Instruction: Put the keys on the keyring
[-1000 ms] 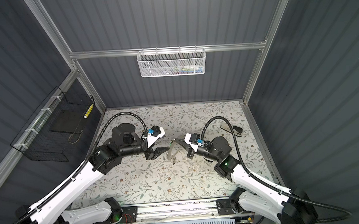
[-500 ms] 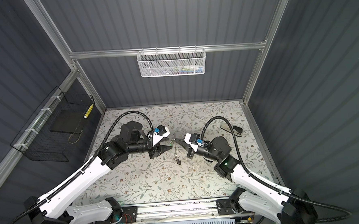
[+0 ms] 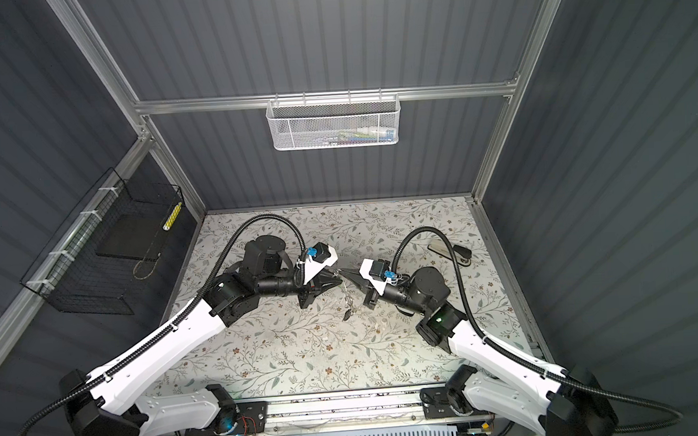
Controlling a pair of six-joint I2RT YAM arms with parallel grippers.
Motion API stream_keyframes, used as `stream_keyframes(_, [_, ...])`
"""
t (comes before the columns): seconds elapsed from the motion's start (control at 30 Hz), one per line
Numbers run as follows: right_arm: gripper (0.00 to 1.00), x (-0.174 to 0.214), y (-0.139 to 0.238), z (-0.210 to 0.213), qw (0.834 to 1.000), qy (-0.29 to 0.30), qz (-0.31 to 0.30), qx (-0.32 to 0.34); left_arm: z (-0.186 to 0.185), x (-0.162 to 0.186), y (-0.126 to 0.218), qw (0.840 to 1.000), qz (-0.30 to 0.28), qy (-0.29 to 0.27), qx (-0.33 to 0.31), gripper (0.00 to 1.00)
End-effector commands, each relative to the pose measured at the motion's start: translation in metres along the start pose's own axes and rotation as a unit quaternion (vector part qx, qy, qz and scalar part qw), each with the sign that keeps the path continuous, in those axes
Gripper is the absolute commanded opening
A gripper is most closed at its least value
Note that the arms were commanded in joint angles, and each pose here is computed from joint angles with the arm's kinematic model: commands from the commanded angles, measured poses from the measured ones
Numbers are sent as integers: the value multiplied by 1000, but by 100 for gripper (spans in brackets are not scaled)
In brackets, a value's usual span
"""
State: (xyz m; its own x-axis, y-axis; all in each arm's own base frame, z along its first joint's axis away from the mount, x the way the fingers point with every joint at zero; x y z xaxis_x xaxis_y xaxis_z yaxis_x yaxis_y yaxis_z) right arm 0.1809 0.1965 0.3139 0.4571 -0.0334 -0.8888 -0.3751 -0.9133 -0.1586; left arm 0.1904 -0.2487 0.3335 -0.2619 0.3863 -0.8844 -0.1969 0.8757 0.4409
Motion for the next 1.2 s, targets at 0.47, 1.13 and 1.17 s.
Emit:
stream_keyframes(0.47, [0,-13,5,-7,998,11,-49,41,-14,-3,-2,994,46,-7,94,0])
stream_keyframes(1.13, [0,-7,5,-2,998,10,-58,22,-14,-6,-11,987,86,3,138,3])
stream_keyframes(1.17, [0,-7,5,-2,998,12,-57,21,-13,-7,-8,989,85,-1,122,16])
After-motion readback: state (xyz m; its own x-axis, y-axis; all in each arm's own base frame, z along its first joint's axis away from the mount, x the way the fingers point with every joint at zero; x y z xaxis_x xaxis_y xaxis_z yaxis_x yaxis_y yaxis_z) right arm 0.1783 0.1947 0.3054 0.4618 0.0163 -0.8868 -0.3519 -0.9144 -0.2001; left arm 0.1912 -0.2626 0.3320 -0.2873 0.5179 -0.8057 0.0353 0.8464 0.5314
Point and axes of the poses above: each gripper's point midway between its finger pads, its own y axis back along the fingers, its own z axis along the line the jaws close on, x = y × z, the point moved 9 cm from there along y, back along the fingers, and after that the axes turned 11 degrees about y, right-handed, at the moved point
